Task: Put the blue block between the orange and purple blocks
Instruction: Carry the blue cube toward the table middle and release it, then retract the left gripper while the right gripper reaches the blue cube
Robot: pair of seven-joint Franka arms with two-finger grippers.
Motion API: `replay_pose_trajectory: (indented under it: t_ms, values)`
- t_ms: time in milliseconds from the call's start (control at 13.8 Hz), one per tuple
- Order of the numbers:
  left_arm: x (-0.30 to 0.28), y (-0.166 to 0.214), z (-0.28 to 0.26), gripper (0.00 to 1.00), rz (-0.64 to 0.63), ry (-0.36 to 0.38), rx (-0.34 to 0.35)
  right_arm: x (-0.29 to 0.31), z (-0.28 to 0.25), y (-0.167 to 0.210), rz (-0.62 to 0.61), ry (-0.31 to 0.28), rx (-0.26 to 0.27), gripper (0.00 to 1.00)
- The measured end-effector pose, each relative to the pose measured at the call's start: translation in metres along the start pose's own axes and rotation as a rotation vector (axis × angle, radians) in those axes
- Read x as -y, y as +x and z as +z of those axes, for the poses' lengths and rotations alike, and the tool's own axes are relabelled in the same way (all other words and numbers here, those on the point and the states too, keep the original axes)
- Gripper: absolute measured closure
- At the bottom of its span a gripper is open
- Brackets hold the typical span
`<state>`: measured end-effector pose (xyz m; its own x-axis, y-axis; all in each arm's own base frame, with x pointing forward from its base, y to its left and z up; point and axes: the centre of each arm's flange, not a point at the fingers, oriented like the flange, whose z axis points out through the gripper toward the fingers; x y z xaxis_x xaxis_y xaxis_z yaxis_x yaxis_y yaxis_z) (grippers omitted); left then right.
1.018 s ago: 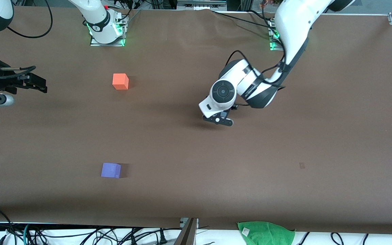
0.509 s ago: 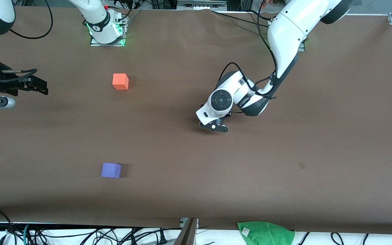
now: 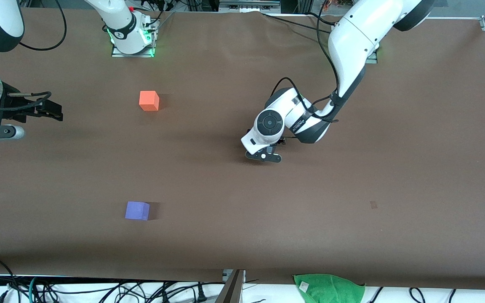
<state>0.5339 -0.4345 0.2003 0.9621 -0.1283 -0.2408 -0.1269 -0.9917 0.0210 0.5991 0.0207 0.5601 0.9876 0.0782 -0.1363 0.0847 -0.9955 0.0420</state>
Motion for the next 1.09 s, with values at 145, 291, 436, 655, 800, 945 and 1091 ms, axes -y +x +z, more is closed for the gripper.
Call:
replay_pose_trajectory:
  t_ms: [145,291,436,655,800,945,1091]
  values:
    - [0.006,0.002,-0.019,0.00,-0.014,0.019,0.011,0.003,0.007,0.004,-0.006,0.000,0.012,0.00]
    - [0.019,0.001,-0.062,0.00,-0.038,0.042,0.009,0.008,0.016,0.009,-0.014,-0.001,0.030,0.00]
    - [0.043,-0.005,-0.115,0.00,-0.074,0.061,0.007,0.012,0.023,0.012,-0.021,-0.002,0.042,0.00]
    - [0.094,-0.019,-0.199,0.00,-0.144,0.080,-0.031,0.020,0.024,0.013,-0.034,0.001,0.042,0.00]
    - [0.142,-0.029,-0.255,0.00,-0.165,0.080,-0.077,0.040,0.023,0.013,-0.044,0.017,0.040,0.00]
    - [0.206,-0.038,-0.303,0.00,-0.152,0.081,-0.113,0.067,0.022,0.012,-0.015,0.028,0.040,0.00]
    - [0.278,-0.044,-0.335,0.00,-0.132,0.078,-0.134,0.097,0.021,0.010,0.017,0.021,0.039,0.00]
